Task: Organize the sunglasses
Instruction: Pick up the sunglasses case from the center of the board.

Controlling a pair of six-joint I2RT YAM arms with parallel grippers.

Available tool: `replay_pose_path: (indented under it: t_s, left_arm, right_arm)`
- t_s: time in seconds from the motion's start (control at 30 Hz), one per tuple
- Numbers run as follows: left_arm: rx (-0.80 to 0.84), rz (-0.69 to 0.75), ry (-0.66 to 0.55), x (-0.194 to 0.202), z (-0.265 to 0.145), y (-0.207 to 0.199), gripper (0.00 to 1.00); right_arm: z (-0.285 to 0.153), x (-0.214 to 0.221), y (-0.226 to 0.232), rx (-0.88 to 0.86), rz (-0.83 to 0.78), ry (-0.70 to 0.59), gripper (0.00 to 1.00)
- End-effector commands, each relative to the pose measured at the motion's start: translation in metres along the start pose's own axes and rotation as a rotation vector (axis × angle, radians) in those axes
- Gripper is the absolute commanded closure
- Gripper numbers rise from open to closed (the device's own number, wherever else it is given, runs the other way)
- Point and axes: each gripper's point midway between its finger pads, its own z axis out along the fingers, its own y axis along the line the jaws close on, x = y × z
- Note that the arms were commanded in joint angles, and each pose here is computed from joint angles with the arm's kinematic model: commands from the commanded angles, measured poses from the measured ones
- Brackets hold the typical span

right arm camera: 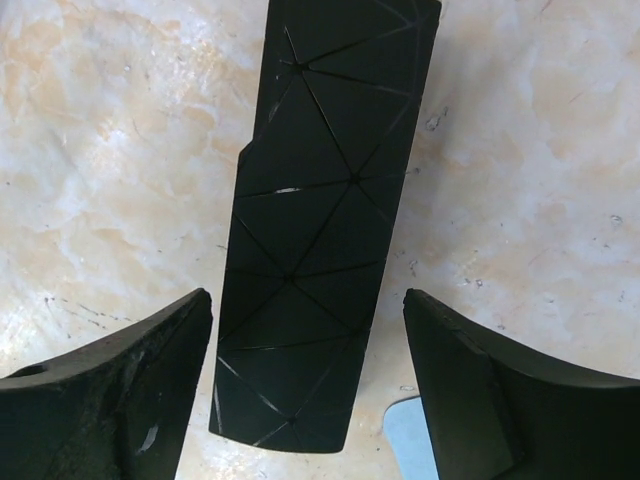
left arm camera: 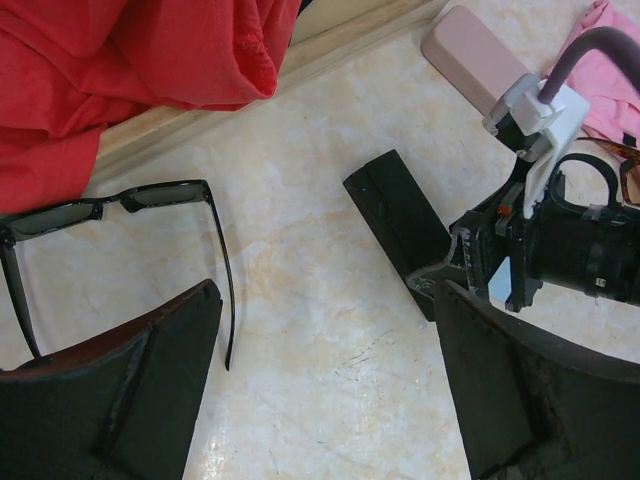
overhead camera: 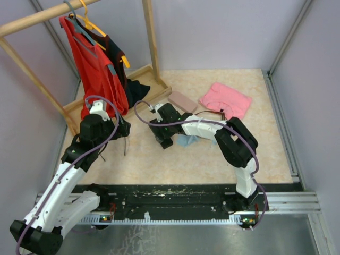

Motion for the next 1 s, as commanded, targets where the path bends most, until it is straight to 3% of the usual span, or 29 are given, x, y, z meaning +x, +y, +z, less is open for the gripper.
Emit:
replay_pose_path:
  t_s: [0.0, 0.43, 0.7, 0.8, 0.97]
  left_arm:
    - [0.017, -0.009, -0.03, -0.007, -0.001, -0.002, 0.08]
    - [0.024, -0.016, -0.031, -0.008, 0.0, -0.002, 0.08]
    - [0.042, -0.021, -0.029, -0.007, -0.001, -0.005, 0.08]
    - [0.045, -0.021, -0.027, -0.006, -0.001, -0.005, 0.08]
    - [0.047, -0.023, -0.03, -0.007, -0.001, -0.006, 0.08]
  right_arm:
    - [0.001, -0.019, 0.007, -0.012, -0.022, -0.037, 0.24]
    - [-0.013, -0.032, 0.014, -0.038, 0.021, -0.099, 0.4]
    - [-0.02, -0.032, 0.017, -0.049, 0.054, -0.111, 0.3]
    - [-0.021, -0.032, 0.017, -0.048, 0.062, -0.115, 0.31]
    - [-0.02, -0.031, 0.012, -0.021, 0.068, -0.108, 0.39]
